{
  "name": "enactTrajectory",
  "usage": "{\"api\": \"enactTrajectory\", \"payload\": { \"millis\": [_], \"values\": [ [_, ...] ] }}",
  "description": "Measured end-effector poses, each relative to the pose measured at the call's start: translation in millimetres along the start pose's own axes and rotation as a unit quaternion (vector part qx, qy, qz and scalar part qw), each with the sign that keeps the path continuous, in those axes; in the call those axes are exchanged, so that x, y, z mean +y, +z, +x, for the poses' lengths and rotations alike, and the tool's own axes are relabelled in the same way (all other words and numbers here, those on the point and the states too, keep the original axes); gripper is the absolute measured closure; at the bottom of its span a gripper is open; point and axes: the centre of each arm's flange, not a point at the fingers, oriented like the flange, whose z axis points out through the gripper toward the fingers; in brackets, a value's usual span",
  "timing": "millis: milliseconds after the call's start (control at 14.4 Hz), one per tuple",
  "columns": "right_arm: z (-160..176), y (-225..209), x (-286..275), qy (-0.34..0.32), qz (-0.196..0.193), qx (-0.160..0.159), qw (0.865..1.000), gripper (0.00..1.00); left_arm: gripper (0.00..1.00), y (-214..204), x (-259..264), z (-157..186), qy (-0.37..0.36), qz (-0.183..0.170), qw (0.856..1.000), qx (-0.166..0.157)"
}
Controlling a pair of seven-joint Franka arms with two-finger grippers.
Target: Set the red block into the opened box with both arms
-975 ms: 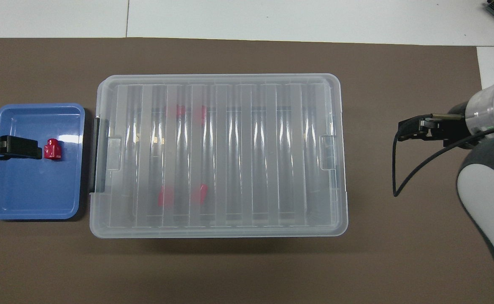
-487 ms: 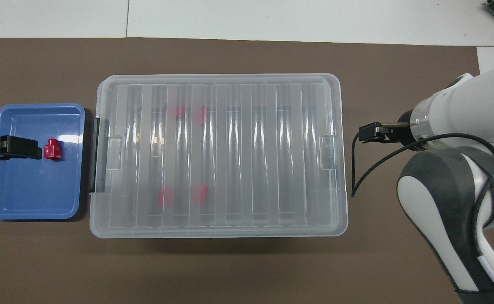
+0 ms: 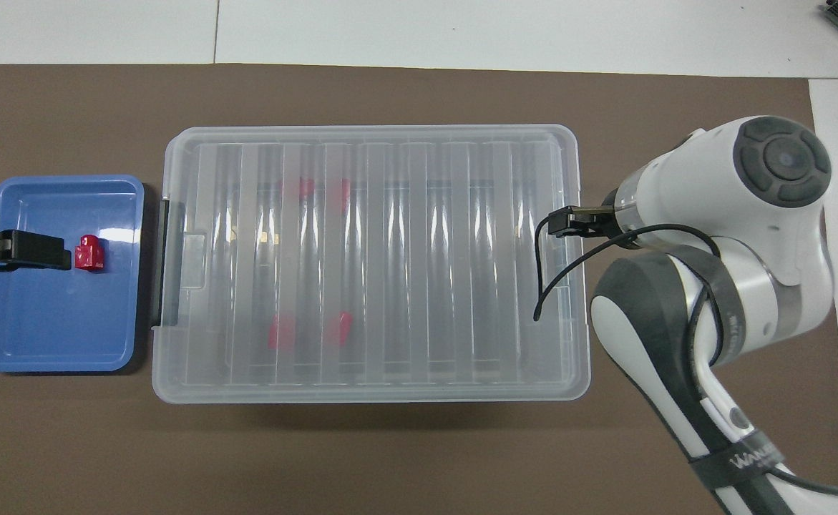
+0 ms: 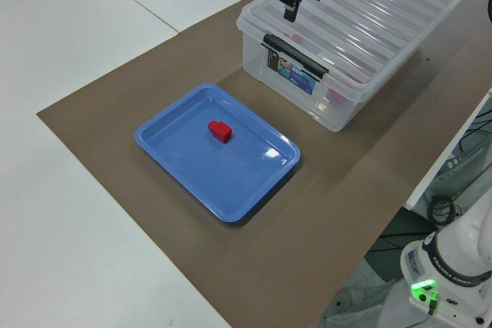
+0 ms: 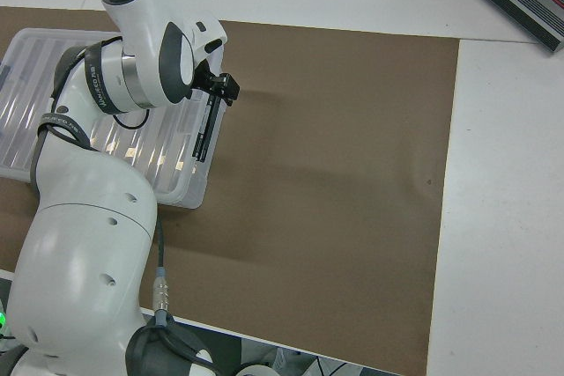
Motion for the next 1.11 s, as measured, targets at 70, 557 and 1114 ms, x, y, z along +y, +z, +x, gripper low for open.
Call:
{"api": "enactTrajectory", "payload": {
  "millis": [70, 557, 1114],
  "values": [
    [-1.1, 3.1, -6.6, -0.004, 0.000, -0.001, 1.000, 0.01, 0.00, 0.0, 0.0, 0.0, 0.000, 0.000, 1.000, 0.000],
    [2.0, 13.5, 15.5, -0.006, -0.004, -0.012, 1.000, 0.01, 0.00, 0.1, 0.0, -0.1, 0.000, 0.000, 1.000, 0.000],
    [9.2, 13.5, 53.7, -0.014, -0.008, -0.020, 1.000, 0.01, 0.00, 0.1, 0.0, -0.1, 0.000, 0.000, 1.000, 0.000]
  ]
}}
